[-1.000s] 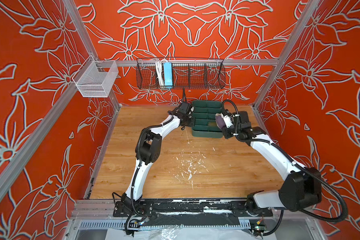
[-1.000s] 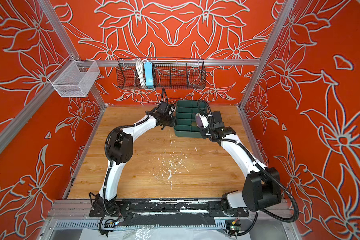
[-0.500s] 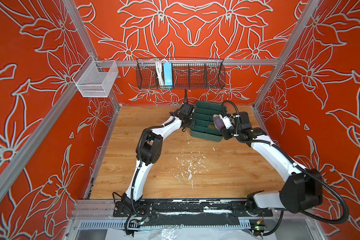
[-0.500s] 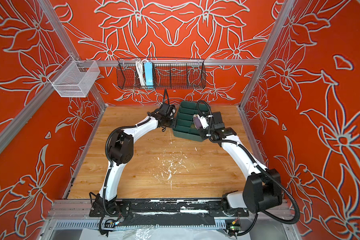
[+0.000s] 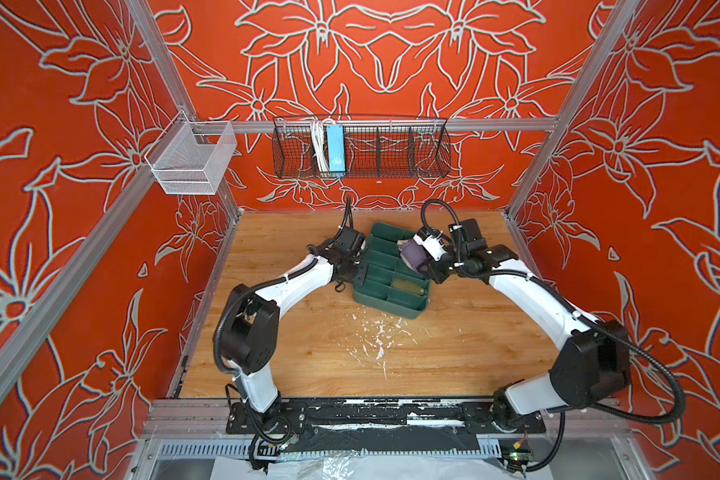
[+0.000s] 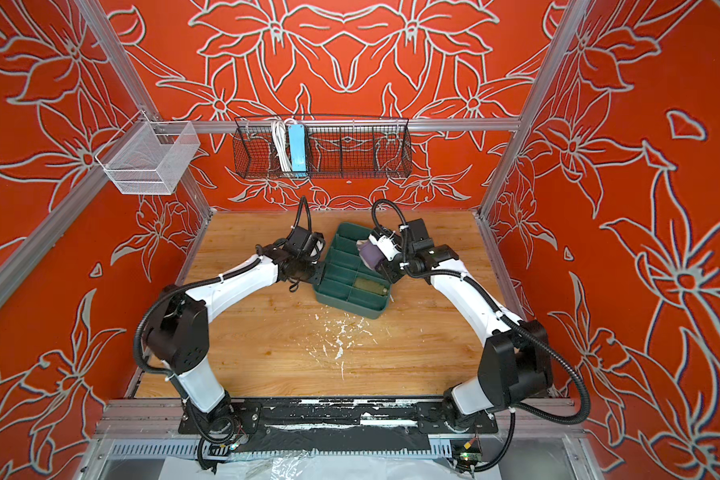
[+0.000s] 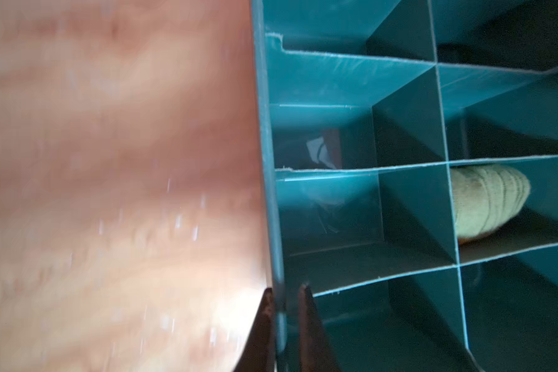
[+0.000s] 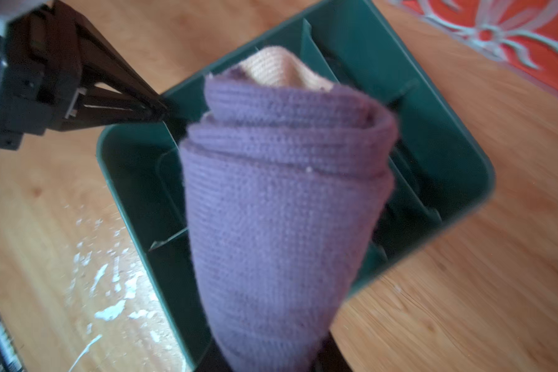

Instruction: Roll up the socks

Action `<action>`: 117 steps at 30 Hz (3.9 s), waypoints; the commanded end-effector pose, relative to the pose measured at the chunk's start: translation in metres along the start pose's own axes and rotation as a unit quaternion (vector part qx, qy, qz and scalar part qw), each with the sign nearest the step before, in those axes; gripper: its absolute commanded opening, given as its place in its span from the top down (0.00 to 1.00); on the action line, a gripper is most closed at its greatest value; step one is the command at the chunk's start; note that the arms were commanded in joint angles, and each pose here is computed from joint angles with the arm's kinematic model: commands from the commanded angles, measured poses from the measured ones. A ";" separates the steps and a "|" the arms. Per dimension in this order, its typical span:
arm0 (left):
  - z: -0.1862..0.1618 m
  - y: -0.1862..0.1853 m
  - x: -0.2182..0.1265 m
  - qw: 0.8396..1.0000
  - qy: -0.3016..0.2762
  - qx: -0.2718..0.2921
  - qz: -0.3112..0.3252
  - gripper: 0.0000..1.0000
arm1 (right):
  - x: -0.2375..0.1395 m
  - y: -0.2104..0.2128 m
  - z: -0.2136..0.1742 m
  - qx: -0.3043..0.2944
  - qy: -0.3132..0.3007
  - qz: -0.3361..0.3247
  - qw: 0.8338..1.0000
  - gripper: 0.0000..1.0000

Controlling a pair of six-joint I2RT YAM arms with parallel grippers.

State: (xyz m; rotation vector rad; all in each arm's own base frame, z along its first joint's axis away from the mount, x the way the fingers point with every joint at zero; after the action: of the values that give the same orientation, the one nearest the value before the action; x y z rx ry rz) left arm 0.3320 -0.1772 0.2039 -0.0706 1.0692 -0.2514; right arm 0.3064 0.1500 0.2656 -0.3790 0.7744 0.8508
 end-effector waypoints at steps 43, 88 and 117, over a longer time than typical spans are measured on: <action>-0.072 0.054 -0.155 0.975 -0.215 0.024 0.048 0.19 | 0.159 0.076 0.017 -0.322 0.287 0.060 0.900 1.00; -0.046 0.071 -0.147 0.934 -0.344 -0.065 0.079 0.02 | -0.025 0.036 -0.050 0.319 -0.124 -0.210 0.916 0.56; -0.057 0.078 -0.109 0.952 -0.276 -0.042 0.125 0.03 | 0.084 0.010 -0.031 0.384 0.010 -0.192 0.903 0.99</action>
State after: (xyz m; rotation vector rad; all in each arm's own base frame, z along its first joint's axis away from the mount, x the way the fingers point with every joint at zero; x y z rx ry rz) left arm 0.2431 -0.0731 0.2537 -0.0712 0.5464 0.0336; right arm 0.3024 0.1721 0.1698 0.1562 1.0147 0.1309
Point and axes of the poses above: each gripper's point midway between its finger pads, its own x axis out along the fingers, its own y axis along the line the jaws close on, z = x × y, the point moved 10 cm from there along -x, back along the fingers, and after that the axes turned 7 degrees about -x, right-handed, at the moved point
